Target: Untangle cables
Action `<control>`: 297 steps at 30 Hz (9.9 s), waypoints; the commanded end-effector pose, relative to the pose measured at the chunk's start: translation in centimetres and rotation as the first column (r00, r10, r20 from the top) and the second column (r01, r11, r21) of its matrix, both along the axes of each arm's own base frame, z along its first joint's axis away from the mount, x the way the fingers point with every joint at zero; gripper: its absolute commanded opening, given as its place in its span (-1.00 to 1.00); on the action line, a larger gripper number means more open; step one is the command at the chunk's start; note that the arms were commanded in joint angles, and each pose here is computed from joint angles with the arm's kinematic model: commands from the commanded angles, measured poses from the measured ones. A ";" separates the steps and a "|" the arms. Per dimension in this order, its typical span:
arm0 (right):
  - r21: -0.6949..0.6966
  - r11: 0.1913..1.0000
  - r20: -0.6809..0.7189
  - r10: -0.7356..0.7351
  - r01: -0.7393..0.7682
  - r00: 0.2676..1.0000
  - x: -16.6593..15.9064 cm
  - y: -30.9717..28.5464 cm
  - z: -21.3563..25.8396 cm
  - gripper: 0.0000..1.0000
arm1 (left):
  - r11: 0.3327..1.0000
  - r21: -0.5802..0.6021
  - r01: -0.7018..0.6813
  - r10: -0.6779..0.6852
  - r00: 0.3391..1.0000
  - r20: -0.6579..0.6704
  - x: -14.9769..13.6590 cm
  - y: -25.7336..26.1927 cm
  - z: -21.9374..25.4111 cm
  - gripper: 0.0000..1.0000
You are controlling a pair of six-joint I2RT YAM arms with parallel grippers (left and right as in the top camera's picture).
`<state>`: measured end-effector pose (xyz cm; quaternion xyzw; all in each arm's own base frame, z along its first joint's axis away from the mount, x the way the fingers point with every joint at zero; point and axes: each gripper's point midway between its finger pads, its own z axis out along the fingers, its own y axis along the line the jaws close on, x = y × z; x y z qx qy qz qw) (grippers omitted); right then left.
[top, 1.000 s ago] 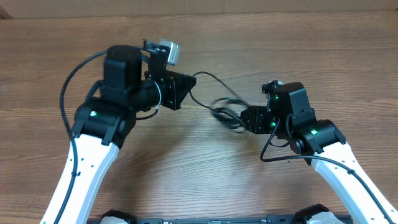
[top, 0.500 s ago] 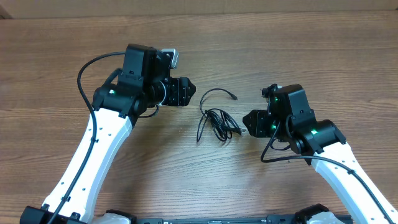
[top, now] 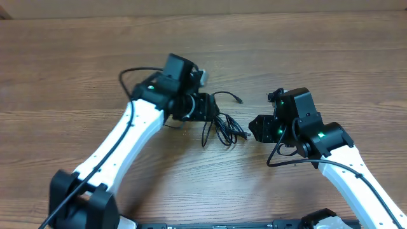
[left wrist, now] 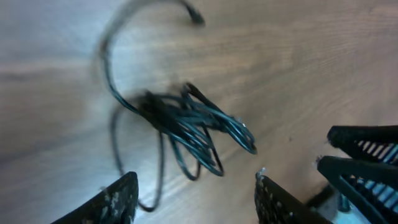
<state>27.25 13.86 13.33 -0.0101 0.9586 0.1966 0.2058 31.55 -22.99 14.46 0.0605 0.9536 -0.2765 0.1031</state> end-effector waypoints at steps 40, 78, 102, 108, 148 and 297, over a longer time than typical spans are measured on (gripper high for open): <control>0.151 0.984 0.048 0.090 -0.096 0.995 0.1 3.0 2.6 0.22 | 0.988 -0.136 0.080 -0.072 0.995 0.062 1.5 -6.9 5.3 -0.92; -0.299 0.733 0.257 -0.555 0.611 0.791 2.6 -11.2 1.6 -0.10 | 0.907 0.021 -0.421 0.404 0.882 0.244 4.2 17.6 12.3 -0.92; -0.341 0.700 0.258 -0.572 0.628 0.778 1.8 -12.1 1.4 -0.10 | 0.819 -0.072 -0.570 0.513 0.668 0.539 4.8 21.2 21.5 -0.91; -0.429 0.570 0.321 -0.629 0.701 0.708 0.3 -15.3 1.8 -0.06 | 0.942 -0.013 -0.334 0.261 0.711 0.652 4.9 19.1 22.6 -0.92; 0.107 0.988 0.114 0.102 -0.115 0.988 1.8 -1.6 2.7 1.00 | 0.919 -0.052 0.392 -0.356 0.877 0.322 2.5 0.5 8.9 -0.43; 0.337 0.802 0.446 0.326 -0.494 0.834 1.9 4.5 10.1 1.00 | 0.540 -0.094 0.836 -0.736 0.523 0.430 -10.7 -4.4 15.7 -0.92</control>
